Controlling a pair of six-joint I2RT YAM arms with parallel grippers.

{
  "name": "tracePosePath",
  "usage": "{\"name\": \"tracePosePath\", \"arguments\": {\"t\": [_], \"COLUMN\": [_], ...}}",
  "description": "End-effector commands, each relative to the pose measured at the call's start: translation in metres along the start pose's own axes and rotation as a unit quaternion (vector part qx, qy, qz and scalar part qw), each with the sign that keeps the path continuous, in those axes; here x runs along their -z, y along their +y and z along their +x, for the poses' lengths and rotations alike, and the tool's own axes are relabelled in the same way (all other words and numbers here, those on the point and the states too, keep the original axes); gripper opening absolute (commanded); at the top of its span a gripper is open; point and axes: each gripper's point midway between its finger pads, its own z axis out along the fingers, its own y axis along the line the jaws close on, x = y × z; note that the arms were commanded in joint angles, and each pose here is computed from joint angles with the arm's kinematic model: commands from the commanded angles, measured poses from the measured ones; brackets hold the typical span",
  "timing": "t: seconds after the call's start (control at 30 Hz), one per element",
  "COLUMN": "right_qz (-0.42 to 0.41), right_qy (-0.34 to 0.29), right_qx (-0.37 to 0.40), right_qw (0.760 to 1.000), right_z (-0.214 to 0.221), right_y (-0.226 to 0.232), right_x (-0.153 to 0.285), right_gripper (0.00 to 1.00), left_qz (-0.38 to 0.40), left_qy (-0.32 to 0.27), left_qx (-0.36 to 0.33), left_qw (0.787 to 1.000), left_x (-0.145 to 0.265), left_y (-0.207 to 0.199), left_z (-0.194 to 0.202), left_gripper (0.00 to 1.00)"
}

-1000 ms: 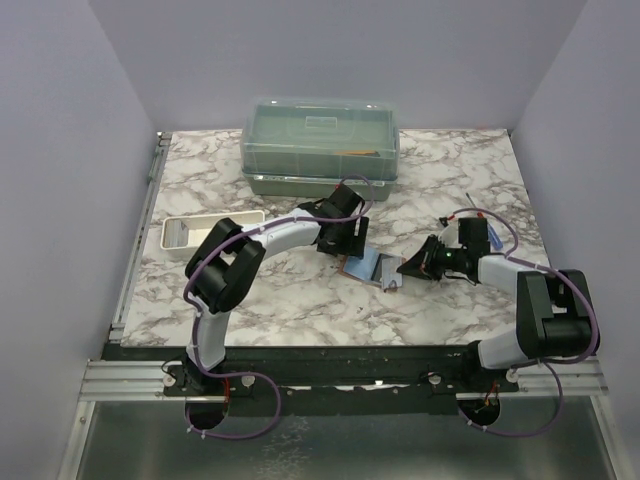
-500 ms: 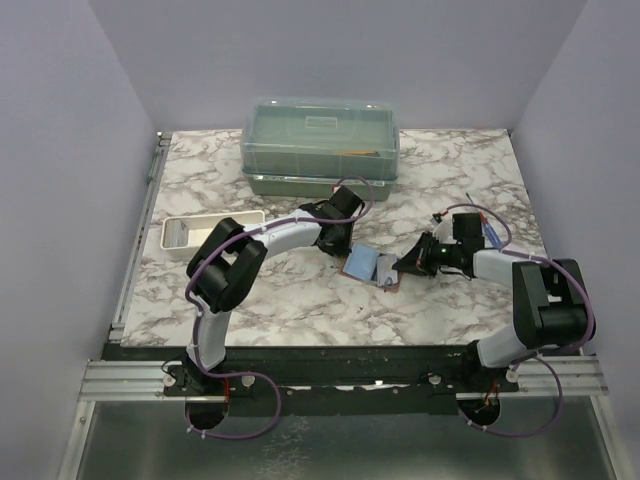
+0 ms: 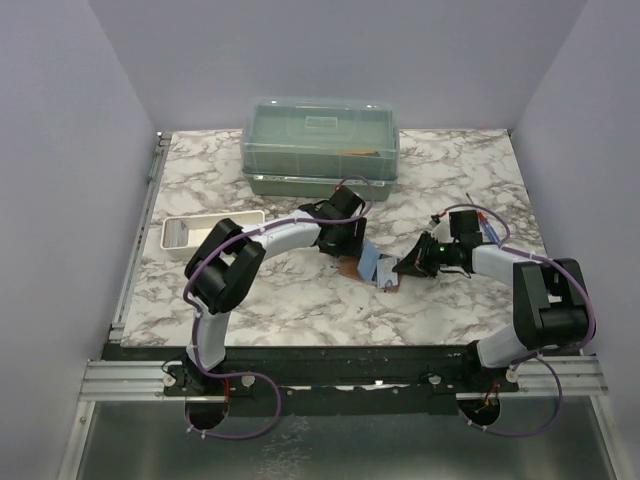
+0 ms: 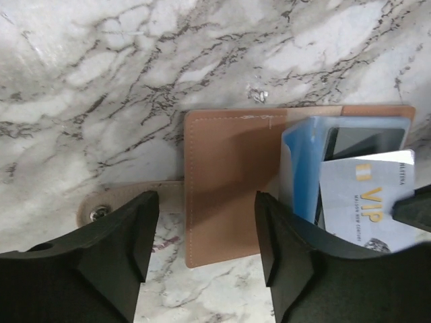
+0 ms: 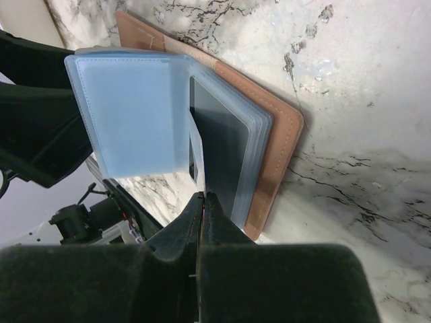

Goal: Put the credit cards into the card holder
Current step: Insert the credit card into the card holder.

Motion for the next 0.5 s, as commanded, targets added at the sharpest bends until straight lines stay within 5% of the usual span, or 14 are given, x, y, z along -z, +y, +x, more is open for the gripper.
{"name": "tracePosePath", "arguments": {"t": [0.0, 0.33, 0.47], "right_qz": [0.015, 0.008, 0.008], "right_qy": [-0.001, 0.000, 0.001], "right_qx": [0.000, 0.005, 0.007], "right_qw": [1.000, 1.000, 1.000], "right_z": [0.000, 0.002, 0.002], "right_y": [0.001, 0.000, 0.000], "right_x": [0.003, 0.001, 0.000], "right_gripper": [0.00, 0.00, 0.00], "left_qz": [0.037, -0.041, -0.006], "left_qy": [0.056, 0.015, 0.012], "left_qx": [0.030, 0.030, 0.035], "left_qw": [0.997, 0.999, 0.999], "left_x": [0.013, 0.031, 0.042], "left_y": [-0.006, 0.032, 0.020], "left_z": [0.023, -0.001, -0.008], "left_gripper": [0.67, 0.73, 0.75]}}
